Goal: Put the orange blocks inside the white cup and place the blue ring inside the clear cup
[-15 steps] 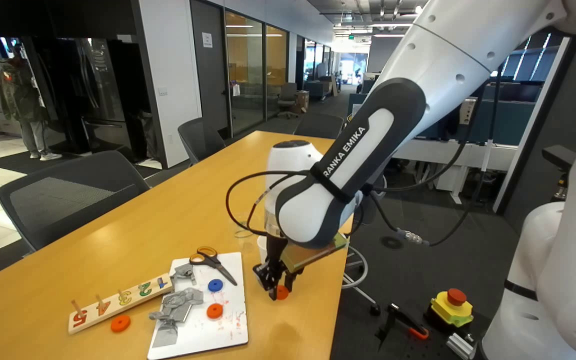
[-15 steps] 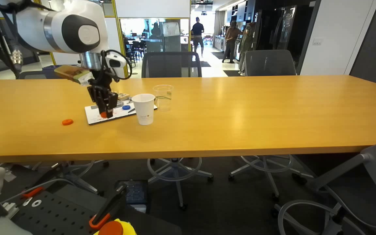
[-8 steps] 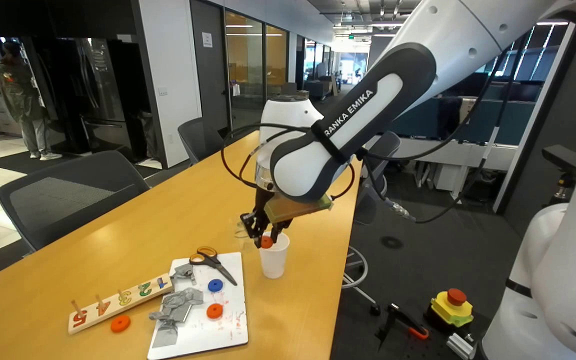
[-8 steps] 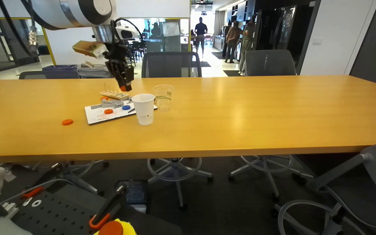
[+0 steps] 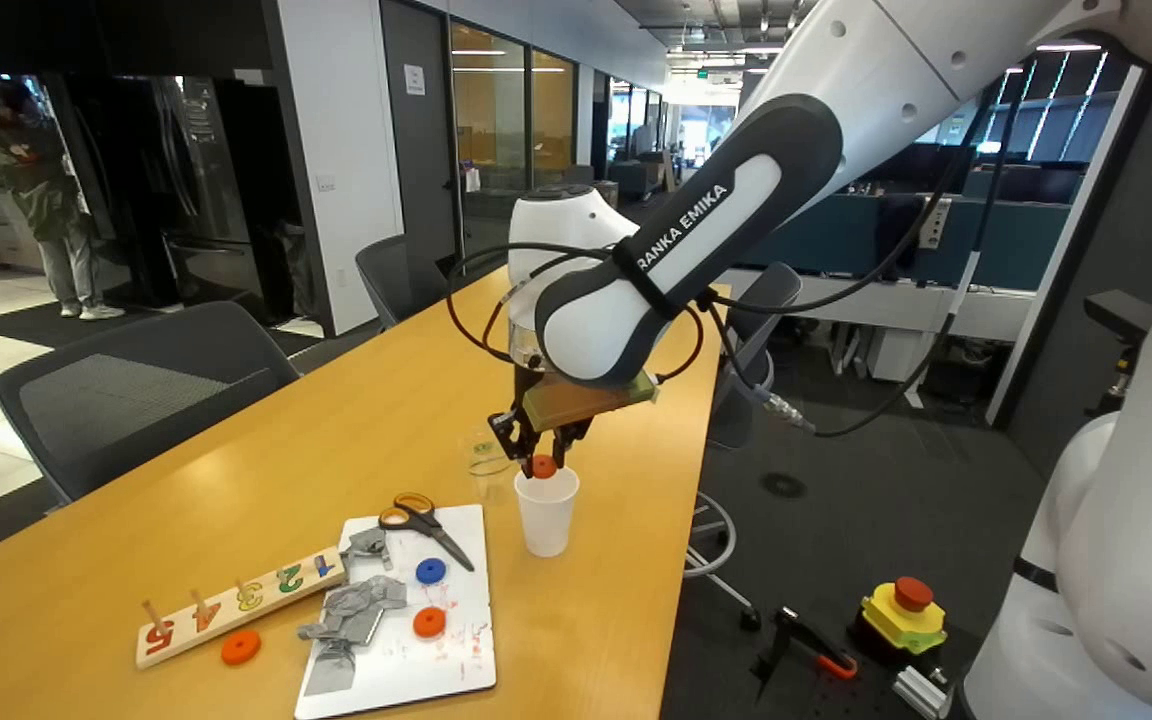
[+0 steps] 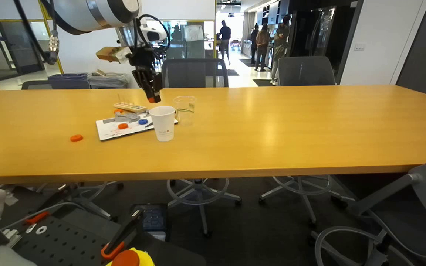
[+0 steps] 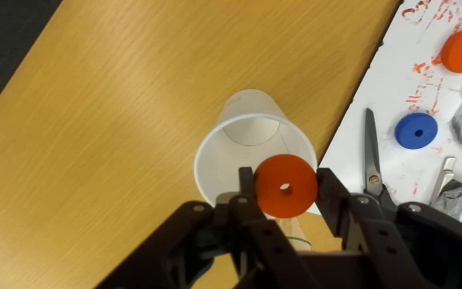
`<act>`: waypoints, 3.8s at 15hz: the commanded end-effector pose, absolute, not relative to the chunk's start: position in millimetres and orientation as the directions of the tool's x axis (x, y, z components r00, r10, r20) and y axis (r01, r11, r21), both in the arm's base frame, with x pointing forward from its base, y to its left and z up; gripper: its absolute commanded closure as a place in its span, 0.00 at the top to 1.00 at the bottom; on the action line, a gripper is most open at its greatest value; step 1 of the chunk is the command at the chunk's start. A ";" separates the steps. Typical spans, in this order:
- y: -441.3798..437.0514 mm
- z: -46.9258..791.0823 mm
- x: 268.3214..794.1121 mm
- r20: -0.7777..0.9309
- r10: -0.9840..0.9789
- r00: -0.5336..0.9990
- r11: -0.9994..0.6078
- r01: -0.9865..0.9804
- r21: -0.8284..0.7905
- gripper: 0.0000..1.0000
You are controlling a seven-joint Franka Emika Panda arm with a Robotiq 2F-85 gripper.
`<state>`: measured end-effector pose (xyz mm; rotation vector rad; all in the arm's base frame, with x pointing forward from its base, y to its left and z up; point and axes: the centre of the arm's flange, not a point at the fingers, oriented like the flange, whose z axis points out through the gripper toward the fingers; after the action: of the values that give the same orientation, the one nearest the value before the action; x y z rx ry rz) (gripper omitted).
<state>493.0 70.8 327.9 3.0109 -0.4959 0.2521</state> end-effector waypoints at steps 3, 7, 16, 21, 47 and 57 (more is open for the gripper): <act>67.4 309.1 525.3 0.125 -0.342 0.931 -0.930 -0.354 0.097 0.17; 62.3 300.8 535.1 0.122 -0.364 0.923 -0.921 -0.377 0.103 0.17; 60.3 306.7 539.4 0.110 -0.383 0.917 -0.912 -0.394 0.111 0.90; 90.5 336.1 532.5 0.134 -0.326 0.936 -0.939 -0.337 0.068 1.00; 179.3 200.5 621.0 -0.035 -0.773 0.633 -0.631 -0.774 -0.049 1.00; 186.2 202.9 611.0 -0.094 -0.772 0.628 -0.630 -0.776 -0.005 1.00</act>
<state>605.1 185.7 193.8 2.8799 -1.3539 -0.1128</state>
